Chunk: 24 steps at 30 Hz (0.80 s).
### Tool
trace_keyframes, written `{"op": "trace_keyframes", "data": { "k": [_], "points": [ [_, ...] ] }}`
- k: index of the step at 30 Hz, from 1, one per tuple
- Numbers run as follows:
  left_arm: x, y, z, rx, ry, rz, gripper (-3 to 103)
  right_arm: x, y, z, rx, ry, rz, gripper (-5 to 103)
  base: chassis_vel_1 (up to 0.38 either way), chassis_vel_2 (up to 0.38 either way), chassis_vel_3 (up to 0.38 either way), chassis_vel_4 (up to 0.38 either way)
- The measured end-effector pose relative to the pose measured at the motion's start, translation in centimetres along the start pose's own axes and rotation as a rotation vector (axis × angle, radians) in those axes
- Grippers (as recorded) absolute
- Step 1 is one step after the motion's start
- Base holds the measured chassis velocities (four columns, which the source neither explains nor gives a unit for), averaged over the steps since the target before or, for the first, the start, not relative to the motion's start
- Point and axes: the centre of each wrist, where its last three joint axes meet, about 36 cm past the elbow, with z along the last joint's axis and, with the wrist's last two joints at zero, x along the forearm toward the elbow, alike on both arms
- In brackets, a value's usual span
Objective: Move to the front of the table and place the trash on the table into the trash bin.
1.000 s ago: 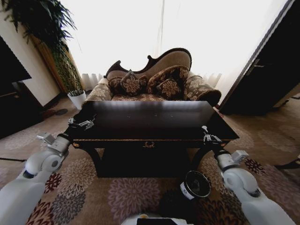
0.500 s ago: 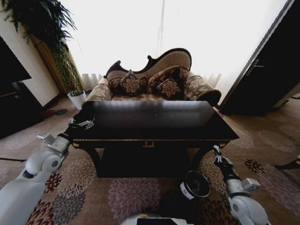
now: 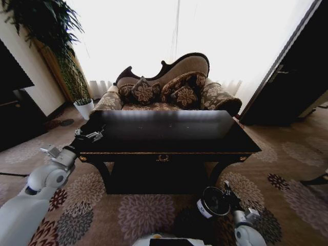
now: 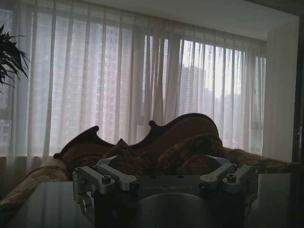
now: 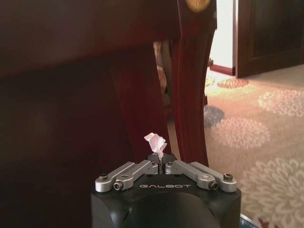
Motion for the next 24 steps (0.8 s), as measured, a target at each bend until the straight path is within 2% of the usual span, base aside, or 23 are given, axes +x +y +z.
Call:
{"op": "trace_keyframes", "data": {
  "k": [7, 14, 24],
  "points": [
    [0.0, 0.0, 0.0, 0.0, 0.0, 0.0, 100, -2.5, -0.4, 3.2, -0.024, 0.088, 0.026, 2, 0.0, 0.0, 0.0, 0.0],
    [0.0, 0.0, 0.0, 0.0, 0.0, 0.0, 100, -5.0, -2.0, 5.9, -0.005, 0.165, 0.076, 2, 0.0, 0.0, 0.0, 0.0],
    [0.0, 0.0, 0.0, 0.0, 0.0, 0.0, 100, -10.1, -3.7, 5.9, 0.021, 0.171, 0.126, 2, 0.0, 0.0, 0.0, 0.0]
  ]
}}
